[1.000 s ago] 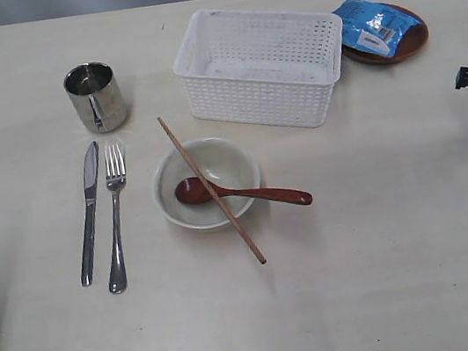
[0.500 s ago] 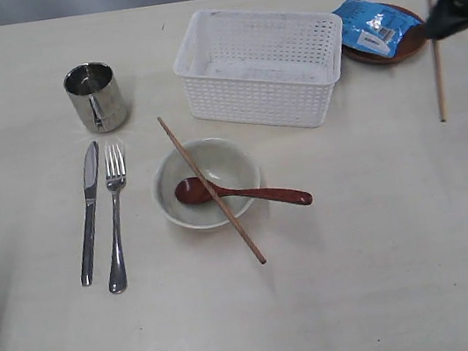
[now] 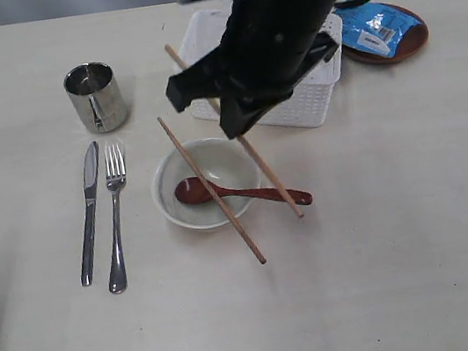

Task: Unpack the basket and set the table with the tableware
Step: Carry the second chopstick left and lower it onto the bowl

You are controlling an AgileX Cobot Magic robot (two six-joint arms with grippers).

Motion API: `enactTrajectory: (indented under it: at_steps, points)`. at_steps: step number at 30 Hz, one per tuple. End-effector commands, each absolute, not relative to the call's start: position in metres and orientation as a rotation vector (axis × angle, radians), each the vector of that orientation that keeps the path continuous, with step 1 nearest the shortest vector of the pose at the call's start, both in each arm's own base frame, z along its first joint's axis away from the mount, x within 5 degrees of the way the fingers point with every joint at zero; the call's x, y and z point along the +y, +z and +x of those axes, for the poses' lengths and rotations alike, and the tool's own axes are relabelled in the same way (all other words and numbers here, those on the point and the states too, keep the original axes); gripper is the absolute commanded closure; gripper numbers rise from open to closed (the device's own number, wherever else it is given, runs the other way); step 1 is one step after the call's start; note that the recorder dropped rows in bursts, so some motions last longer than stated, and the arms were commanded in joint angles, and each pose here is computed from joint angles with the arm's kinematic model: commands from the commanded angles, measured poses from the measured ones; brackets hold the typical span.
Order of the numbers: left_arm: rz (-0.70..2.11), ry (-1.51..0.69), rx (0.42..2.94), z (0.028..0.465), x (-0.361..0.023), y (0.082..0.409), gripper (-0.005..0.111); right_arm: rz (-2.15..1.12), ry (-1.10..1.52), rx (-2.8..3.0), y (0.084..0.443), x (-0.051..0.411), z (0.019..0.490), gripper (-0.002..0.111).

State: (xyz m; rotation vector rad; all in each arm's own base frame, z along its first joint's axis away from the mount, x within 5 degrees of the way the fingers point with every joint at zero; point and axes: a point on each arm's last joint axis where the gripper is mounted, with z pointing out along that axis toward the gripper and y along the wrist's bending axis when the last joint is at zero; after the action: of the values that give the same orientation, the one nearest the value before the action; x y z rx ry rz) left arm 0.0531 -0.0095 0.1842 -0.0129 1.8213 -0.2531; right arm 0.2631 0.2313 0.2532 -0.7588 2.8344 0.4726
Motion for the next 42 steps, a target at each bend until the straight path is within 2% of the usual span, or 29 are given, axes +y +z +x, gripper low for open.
enactTrajectory:
  at_steps: [1,20,42]
  points:
    - [-0.016,-0.257,1.81,0.053,-0.01,0.184,0.107,-0.768,0.469,2.916,0.225,0.246,0.265,0.109]
    - [-0.016,-0.257,1.81,0.053,-0.01,0.184,0.107,-0.712,0.482,2.947,0.188,0.257,0.277,0.109]
    - [-0.016,-0.257,1.81,0.053,-0.01,0.184,0.107,-0.699,0.49,2.936,0.185,0.259,0.279,0.108]
